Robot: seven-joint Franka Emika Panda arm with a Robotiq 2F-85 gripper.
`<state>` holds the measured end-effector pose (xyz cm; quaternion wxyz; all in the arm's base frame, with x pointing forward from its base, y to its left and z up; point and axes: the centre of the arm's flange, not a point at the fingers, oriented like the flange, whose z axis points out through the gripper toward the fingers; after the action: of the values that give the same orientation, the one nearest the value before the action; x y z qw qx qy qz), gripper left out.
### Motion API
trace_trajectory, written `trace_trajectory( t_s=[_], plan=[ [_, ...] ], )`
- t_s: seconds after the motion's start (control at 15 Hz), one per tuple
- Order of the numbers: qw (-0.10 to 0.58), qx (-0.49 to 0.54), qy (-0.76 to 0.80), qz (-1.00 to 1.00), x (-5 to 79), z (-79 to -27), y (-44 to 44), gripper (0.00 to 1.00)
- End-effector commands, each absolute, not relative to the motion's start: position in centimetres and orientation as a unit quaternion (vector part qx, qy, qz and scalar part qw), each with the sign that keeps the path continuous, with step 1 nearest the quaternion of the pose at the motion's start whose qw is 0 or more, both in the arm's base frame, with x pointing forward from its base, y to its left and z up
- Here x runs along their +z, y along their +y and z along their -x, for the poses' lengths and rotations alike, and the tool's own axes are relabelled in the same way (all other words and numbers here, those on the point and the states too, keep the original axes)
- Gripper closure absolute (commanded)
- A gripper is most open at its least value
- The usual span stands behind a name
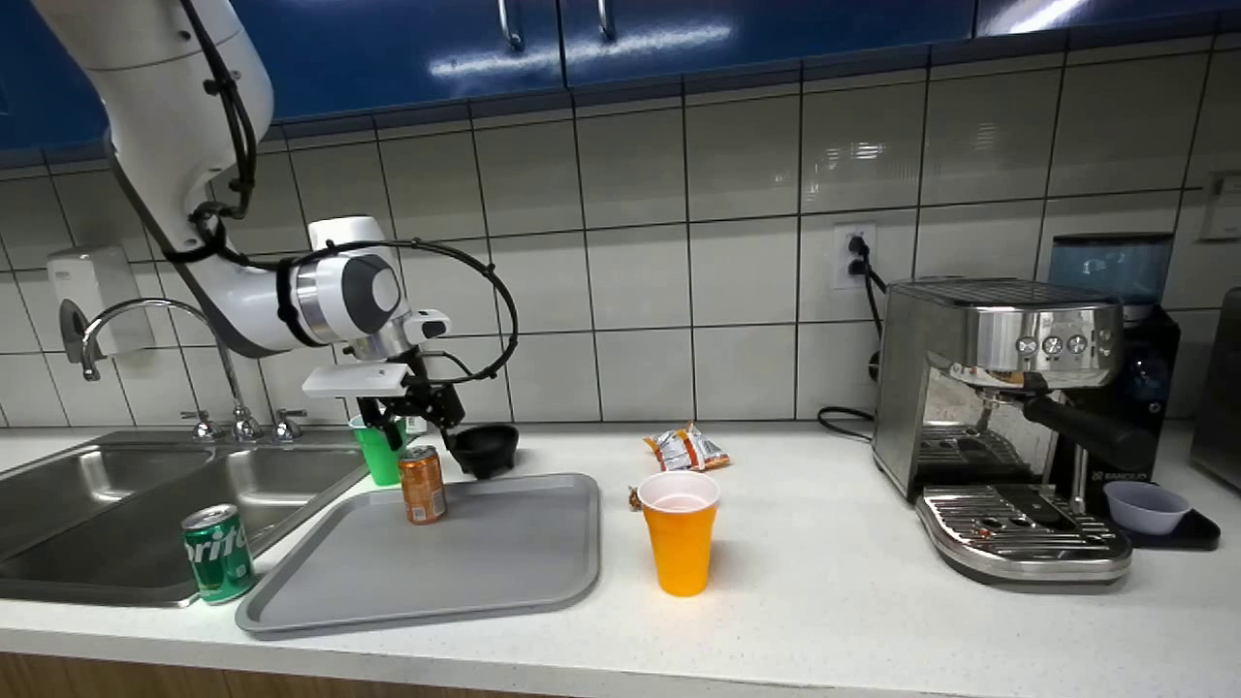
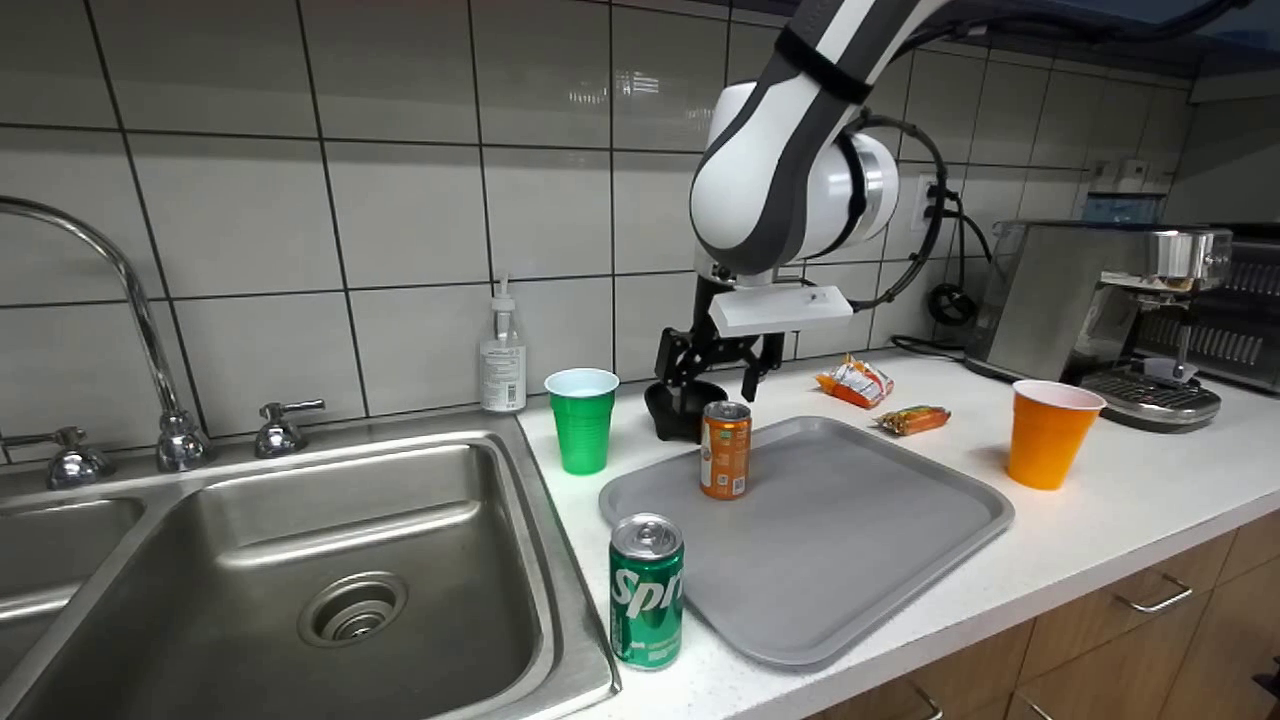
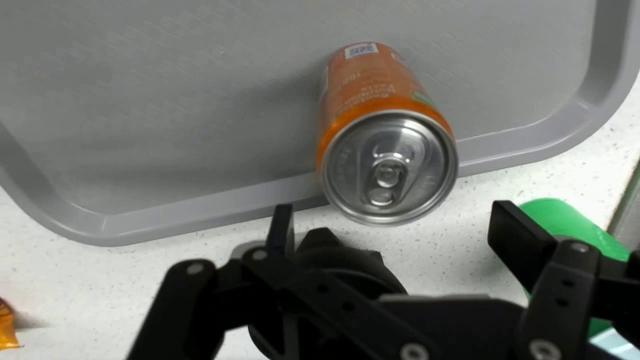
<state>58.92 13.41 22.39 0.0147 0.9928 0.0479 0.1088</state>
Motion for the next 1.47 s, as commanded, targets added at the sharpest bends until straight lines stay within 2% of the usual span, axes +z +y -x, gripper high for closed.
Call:
trace_trajectory(
  t_s=[0.0, 1.4],
  plan=[
    [0.014, 0.125, 0.034, -0.991, 24.6, -58.1, 12.4, 0.0],
    [0.028, 0.155, -0.065, -0.985, 29.5, -59.1, -0.3, 0.0]
  ],
)
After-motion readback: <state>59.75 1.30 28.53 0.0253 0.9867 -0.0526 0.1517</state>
